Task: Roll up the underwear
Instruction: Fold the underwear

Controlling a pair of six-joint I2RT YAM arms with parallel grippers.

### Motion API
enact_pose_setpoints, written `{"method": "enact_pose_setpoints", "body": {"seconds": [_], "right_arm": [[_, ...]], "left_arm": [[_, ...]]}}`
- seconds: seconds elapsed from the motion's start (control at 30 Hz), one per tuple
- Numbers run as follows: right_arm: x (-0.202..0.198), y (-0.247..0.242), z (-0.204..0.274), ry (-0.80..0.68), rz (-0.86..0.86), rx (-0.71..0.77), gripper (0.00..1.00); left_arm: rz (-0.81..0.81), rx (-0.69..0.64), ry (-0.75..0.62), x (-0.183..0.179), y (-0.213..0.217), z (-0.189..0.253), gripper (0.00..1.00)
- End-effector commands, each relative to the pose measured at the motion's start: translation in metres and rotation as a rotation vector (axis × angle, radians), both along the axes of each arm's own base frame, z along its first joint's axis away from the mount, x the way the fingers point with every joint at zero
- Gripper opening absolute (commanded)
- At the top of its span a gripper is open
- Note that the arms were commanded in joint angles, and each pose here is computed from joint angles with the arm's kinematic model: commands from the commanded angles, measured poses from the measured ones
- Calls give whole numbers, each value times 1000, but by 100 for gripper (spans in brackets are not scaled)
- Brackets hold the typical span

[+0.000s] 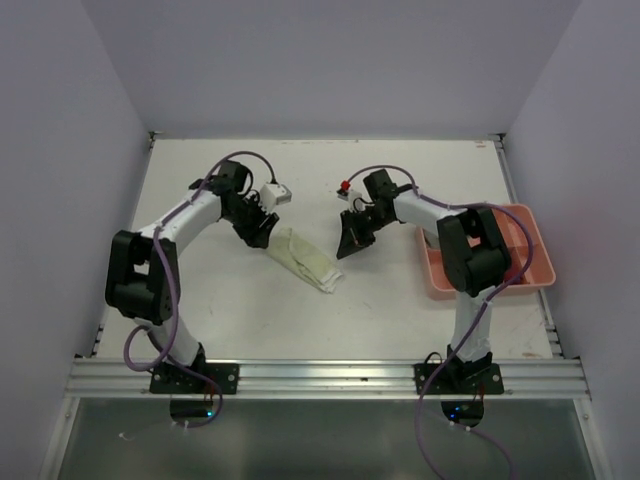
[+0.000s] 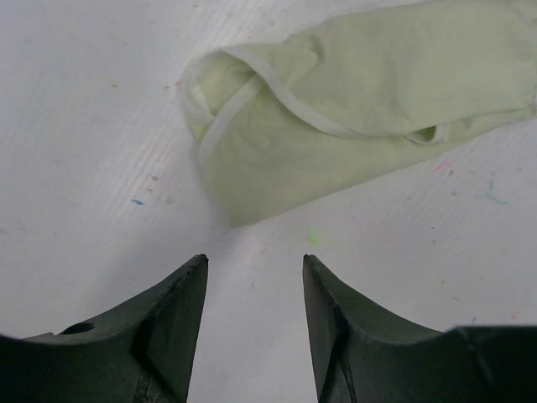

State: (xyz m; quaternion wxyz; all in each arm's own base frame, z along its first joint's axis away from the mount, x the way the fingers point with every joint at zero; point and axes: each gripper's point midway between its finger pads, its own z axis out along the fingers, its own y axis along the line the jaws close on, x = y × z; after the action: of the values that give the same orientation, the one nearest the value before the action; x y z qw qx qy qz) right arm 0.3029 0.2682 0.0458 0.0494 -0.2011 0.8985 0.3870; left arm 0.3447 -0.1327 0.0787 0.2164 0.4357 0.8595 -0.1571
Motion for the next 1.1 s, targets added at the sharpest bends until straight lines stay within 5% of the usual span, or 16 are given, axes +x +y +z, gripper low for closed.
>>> {"method": "enact_pose_setpoints", "body": {"seconds": [0.0, 0.27, 0.6, 0.77, 0.9, 0.93, 0.97, 1.03, 1.07], "right_arm": [[20, -3, 11, -106, 5, -15, 1], [17, -13, -25, -119, 12, -86, 0], [-37, -2, -43, -49, 79, -68, 0], [-61, 32, -31, -80, 172, -13, 0], [-75, 32, -5, -89, 214, 16, 0], [-76, 29, 5, -121, 237, 29, 0], [-81, 25, 14, -121, 239, 31, 1], [-80, 18, 50, -266, 266, 66, 2], [-77, 15, 60, -339, 284, 63, 5]], "left_arm": [[52, -112, 142, -32, -17, -8, 52], [146, -170, 264, -36, -29, -45, 50], [133, -220, 208, 38, -51, -68, 50], [110, -284, 148, 72, -67, -52, 56], [153, -370, 11, 86, -58, 0, 59], [159, -423, -31, 87, -54, 20, 60], [165, -474, -202, 98, -46, 73, 75], [206, -473, -318, 94, -19, 101, 86], [194, -453, -392, 93, -12, 118, 100]]}}
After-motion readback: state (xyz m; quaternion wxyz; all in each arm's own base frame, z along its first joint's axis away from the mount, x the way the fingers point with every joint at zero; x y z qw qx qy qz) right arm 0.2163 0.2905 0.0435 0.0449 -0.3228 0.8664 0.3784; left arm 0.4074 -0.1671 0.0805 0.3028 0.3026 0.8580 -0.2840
